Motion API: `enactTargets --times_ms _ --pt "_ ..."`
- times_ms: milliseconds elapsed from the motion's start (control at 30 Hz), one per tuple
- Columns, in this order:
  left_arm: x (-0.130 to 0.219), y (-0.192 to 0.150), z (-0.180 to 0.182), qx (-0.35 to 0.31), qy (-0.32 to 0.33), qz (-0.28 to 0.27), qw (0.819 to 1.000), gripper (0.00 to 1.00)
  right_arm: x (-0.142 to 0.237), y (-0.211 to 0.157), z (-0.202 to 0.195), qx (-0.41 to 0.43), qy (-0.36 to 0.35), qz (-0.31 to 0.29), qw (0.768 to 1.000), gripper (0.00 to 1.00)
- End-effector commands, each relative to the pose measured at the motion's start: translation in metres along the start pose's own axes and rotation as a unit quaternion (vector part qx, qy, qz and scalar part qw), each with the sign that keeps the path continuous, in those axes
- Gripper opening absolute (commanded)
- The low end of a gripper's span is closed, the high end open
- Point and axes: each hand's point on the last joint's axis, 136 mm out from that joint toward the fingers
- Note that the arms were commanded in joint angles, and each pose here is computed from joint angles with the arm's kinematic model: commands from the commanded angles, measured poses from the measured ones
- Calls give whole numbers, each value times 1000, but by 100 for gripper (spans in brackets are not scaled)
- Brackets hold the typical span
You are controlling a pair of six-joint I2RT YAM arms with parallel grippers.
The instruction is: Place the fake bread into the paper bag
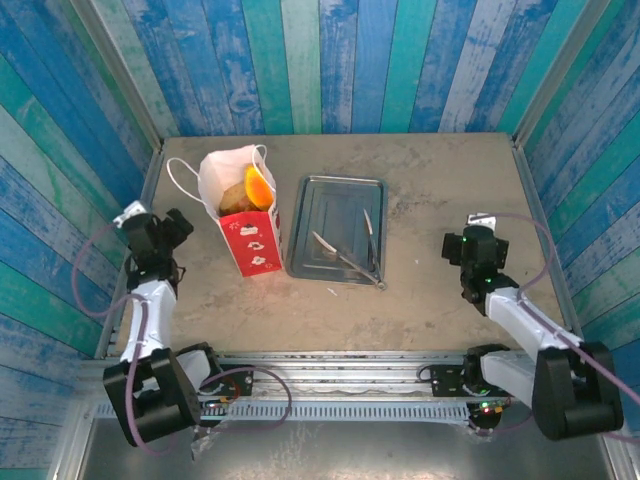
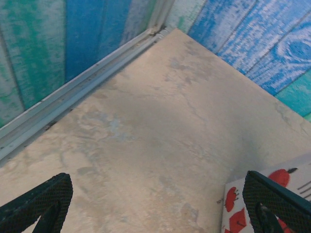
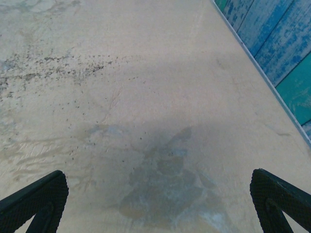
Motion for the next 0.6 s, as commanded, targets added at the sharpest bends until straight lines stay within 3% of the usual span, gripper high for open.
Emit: enactTargets --times_ms 0,233,567 --pt "-11 1 -3 -15 19 -29 999 94 -9 26 7 -9 9 -63 998 100" --pt "-23 -29 -18 -54 1 -44 998 94 -20 45 27 -10 51 -113 992 100" --pt "-12 -37 -45 -123 -74 -141 980 94 -46 35 53 26 91 -135 986 100"
Point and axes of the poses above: each hand's point on the last joint's axis, 136 mm out from that joint toward the fingers, its own x axis back along the fingers, its own z axis along the line the jaws close on, y = z × x, and after that the axes turned 3 degrees about -x, right-handed
